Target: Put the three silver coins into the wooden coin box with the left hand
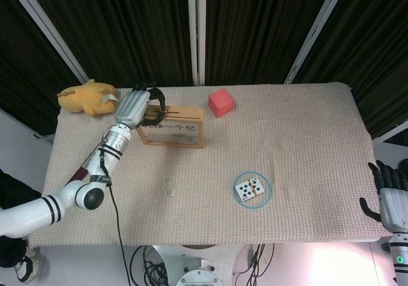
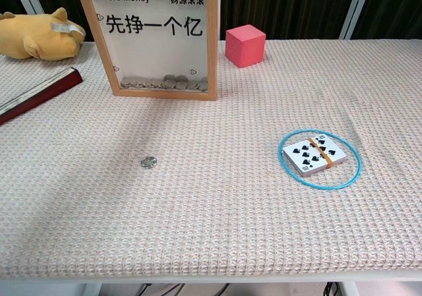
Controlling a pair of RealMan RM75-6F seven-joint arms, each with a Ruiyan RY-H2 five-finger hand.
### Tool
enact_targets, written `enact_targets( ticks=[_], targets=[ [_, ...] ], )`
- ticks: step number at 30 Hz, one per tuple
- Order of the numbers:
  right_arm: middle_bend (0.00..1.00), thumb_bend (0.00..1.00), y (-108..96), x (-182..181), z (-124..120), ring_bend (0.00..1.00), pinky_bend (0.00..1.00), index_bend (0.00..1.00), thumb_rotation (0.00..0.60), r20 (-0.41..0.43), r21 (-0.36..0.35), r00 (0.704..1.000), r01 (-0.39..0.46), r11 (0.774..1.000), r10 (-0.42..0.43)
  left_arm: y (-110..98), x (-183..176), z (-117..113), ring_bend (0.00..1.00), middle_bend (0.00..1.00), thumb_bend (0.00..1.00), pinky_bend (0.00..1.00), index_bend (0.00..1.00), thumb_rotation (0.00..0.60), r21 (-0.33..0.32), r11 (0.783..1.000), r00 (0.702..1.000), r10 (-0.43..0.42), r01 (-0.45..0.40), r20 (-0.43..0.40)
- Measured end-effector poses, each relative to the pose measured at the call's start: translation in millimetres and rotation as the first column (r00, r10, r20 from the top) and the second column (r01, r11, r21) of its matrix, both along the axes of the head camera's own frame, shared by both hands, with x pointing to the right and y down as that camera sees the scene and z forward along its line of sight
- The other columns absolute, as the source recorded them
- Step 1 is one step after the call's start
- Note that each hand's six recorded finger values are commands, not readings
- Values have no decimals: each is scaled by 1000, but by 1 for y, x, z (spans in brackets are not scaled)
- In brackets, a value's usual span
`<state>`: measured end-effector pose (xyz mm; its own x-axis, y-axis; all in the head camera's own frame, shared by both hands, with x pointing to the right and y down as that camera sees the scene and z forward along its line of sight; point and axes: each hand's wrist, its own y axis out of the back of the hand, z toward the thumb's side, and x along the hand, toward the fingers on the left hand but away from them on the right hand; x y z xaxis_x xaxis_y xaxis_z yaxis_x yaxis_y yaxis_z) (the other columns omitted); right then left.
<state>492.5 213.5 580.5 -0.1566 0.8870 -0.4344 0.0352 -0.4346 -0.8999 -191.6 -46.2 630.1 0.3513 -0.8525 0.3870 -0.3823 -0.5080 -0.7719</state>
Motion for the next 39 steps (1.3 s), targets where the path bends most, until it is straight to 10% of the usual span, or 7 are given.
enact_targets(
  ticks=[14, 27, 33, 39],
  targets=[
    [0, 299, 0, -1, 0, 0, 0, 0, 600, -1, -4, 1000, -1, 1000, 1, 3, 0, 2, 89, 353, 471, 38, 684, 600, -20, 1000, 1000, -2, 2, -10],
    [0, 300, 1, 1, 3, 0, 0, 0, 600, 2, -12, 1000, -5, 1000, 5, 6, 0, 3, 89, 340, 254, 33, 115, 600, -7, 1000, 1000, 15, -16, -16],
    [0, 299, 2, 2, 3, 0, 0, 0, 600, 4, -11, 1000, -7, 1000, 7, 8, 5, -8, 89, 330, 184, 22, 120, 600, 49, 999, 998, 20, -17, -53],
    [0, 300, 2, 2, 3, 0, 0, 0, 600, 3, -10, 1000, -8, 1000, 8, 31, 20, -28, 89, 327, 160, 48, 328, 600, 142, 985, 989, 116, -102, -94]
  ],
)
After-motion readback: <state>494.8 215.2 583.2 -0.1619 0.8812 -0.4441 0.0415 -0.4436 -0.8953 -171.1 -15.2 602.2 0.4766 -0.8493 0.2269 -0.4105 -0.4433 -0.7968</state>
